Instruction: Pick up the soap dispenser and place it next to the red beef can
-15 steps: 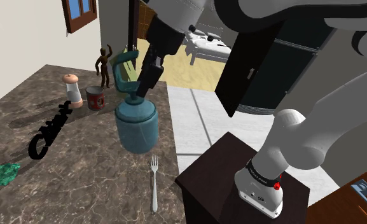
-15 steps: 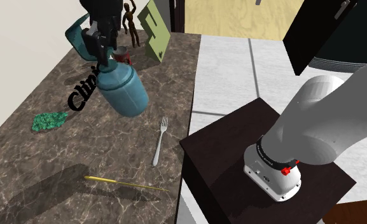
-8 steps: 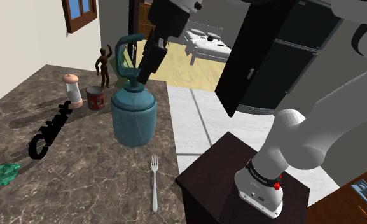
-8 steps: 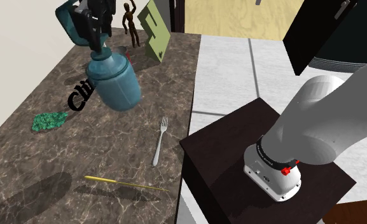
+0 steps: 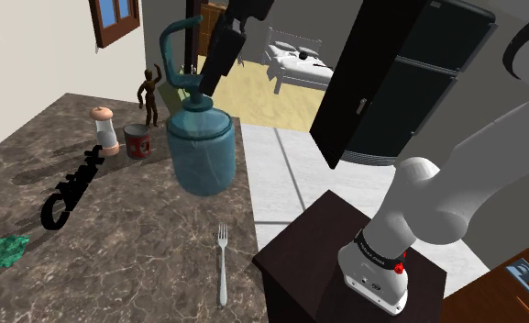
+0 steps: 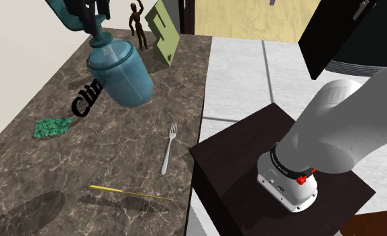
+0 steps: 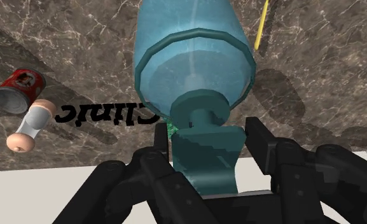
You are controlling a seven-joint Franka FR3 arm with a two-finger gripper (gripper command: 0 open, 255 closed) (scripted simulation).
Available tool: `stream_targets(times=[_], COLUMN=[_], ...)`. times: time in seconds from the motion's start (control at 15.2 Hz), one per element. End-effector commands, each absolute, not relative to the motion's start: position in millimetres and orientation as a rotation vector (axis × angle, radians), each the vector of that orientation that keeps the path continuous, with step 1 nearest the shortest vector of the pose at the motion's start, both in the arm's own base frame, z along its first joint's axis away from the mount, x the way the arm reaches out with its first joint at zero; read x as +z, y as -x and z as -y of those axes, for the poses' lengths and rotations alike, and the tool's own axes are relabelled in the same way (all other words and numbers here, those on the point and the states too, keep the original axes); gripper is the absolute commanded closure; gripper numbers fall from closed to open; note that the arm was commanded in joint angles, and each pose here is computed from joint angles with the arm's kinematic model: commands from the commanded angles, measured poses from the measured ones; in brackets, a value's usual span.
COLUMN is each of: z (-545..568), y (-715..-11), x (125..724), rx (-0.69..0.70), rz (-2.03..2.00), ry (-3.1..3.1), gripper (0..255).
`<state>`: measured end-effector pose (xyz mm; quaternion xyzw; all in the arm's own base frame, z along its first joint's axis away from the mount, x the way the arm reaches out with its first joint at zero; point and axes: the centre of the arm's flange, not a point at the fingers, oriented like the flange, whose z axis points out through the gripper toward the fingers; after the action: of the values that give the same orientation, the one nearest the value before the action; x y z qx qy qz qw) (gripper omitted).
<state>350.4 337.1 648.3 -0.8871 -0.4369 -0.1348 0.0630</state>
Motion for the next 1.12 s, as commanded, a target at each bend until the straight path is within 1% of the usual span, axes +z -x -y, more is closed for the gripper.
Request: stream_targets(times=[0.0,0.92,1.06], z=[-336.3,-336.3,-332.6], y=[-350.1,-350.1,-361.2], x=[659.4,733.4,728.9], rx=[-0.409,-0.409,-0.409], rz=[1.320,1.320,1.320], ry=[2.680,2.680,2.680], gripper=[255,255,255])
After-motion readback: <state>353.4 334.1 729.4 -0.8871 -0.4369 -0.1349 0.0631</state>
